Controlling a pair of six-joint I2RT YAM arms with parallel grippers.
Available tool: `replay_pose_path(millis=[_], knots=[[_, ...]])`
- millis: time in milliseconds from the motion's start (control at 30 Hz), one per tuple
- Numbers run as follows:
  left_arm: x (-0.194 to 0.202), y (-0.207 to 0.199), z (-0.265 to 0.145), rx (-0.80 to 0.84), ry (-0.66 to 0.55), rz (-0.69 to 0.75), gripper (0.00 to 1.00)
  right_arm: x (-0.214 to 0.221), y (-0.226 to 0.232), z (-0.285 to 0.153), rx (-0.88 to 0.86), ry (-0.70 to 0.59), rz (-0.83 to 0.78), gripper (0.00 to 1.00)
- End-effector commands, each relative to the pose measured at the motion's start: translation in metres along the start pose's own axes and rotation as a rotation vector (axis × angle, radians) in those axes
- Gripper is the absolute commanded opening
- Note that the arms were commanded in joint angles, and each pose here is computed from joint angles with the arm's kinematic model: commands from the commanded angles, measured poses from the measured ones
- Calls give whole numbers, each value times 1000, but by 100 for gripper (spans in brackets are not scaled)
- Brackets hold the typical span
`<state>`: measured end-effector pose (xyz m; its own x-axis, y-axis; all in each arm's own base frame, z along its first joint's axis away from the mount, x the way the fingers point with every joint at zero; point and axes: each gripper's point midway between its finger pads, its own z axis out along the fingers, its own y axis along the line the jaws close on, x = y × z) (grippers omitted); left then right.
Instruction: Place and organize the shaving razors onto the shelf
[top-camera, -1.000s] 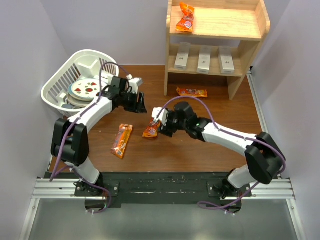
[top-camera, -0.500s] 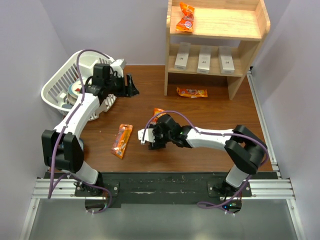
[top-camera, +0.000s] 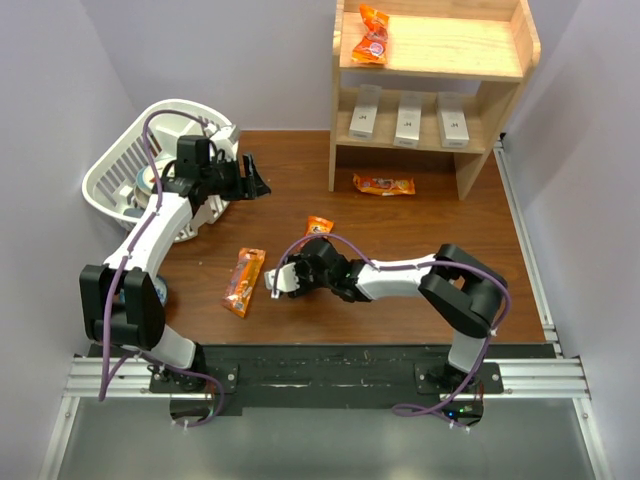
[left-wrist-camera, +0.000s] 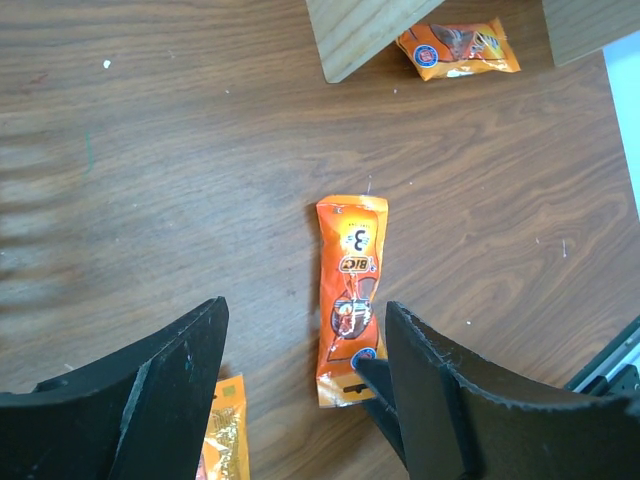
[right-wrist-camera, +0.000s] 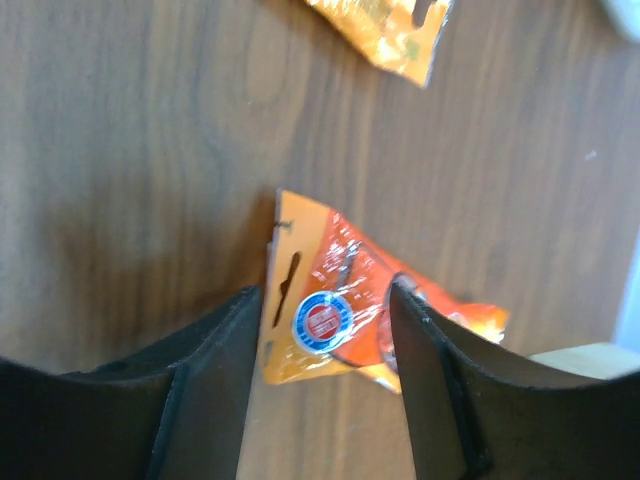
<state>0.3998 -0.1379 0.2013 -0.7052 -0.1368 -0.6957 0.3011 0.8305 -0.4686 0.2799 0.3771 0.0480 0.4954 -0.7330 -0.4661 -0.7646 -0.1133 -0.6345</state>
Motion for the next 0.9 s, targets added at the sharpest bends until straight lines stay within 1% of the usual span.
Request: replay_pose_path(millis=[0, 133, 167, 233, 267, 367, 400, 467, 567, 600, 633, 667, 700, 733, 800, 833, 867], knots=[[-12, -9, -8, 42, -49, 8, 69, -12, -6, 4, 45, -33, -124, 51], [-10, -9, -6, 46, -47, 3, 69, -6, 8, 3, 14, -21, -157, 41], [-10, -9, -6, 45, -47, 2, 69, -4, 12, 5, 3, -16, -160, 36], [-9, -10, -6, 48, -48, 2, 69, -2, 14, 6, -7, -9, -175, 31], [-8, -9, -6, 47, -45, 2, 69, -1, 14, 6, -10, -6, -179, 21], [-8, -8, -5, 45, -46, 3, 69, -2, 9, 5, -12, 13, -203, 8], [-8, -7, -5, 45, -43, 2, 69, -1, 6, 2, -11, 21, -223, 0], [-8, -8, -3, 51, -43, 2, 69, -8, -6, -7, 10, 15, -245, 0], [-12, -8, -2, 52, -44, 2, 69, -20, -48, -49, 82, 0, -238, 0], [-16, -10, -2, 55, -51, 9, 69, -27, -65, -81, 105, -16, -237, 0], [-17, -10, -1, 57, -51, 10, 69, -40, -77, -98, 122, -76, -232, 0], [-17, -9, 2, 58, -45, 9, 69, -38, -89, -115, 138, -91, -220, 0], [-23, -11, 2, 61, -53, 16, 69, -38, -84, -135, 82, -109, -230, 0], [-25, -9, 3, 59, -52, 16, 69, -56, -111, -172, 138, -193, -234, 0], [-30, -8, 8, 58, -48, 27, 69, -62, -121, -204, 153, -198, -275, 0], [-30, -7, 9, 55, -41, 26, 69, -75, -142, -233, 224, -223, -294, 0], [-30, -4, 13, 50, -34, 26, 69, -80, -152, -247, 254, -228, -305, 0]])
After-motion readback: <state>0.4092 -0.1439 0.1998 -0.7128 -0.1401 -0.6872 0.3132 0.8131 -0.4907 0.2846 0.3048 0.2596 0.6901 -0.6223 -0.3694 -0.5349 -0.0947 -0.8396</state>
